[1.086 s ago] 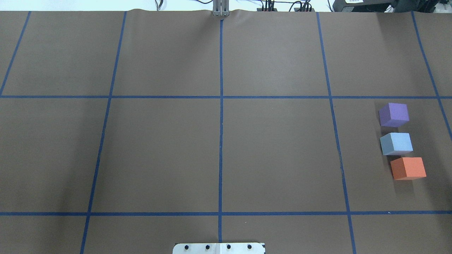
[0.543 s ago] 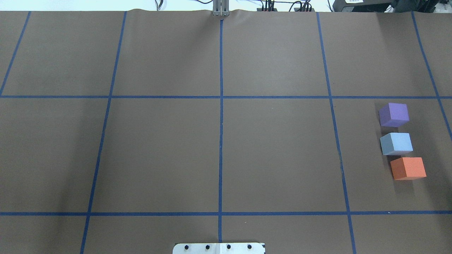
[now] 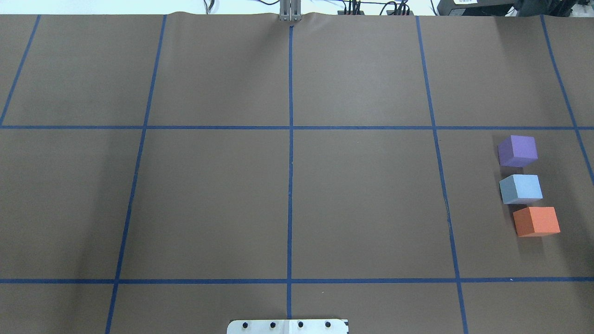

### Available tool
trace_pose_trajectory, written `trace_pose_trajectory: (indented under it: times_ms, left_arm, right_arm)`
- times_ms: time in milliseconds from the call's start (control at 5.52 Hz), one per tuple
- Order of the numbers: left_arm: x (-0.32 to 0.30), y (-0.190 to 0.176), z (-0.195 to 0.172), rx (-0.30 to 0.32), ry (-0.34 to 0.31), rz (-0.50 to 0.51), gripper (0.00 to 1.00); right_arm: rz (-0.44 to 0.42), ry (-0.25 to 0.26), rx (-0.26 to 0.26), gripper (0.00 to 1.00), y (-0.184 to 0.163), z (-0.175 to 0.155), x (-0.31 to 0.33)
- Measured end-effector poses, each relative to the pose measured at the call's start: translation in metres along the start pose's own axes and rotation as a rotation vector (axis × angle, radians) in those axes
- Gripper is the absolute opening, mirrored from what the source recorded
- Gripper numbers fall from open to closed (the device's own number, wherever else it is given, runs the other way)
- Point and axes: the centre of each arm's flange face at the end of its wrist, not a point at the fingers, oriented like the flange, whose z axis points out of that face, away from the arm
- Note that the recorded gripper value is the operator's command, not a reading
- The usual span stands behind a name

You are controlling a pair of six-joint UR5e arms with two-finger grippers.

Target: Place blue block between orange and purple blocks

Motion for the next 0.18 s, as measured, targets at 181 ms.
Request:
trace_pose_trajectory:
  times_ms: [181]
  left_arm:
    - [0.0001, 0.0001, 0.0003, -0.001, 0.0, 0.0, 1.0]
  right_arm:
    - [0.0, 0.0, 0.0, 1.0, 0.0, 0.0, 0.0]
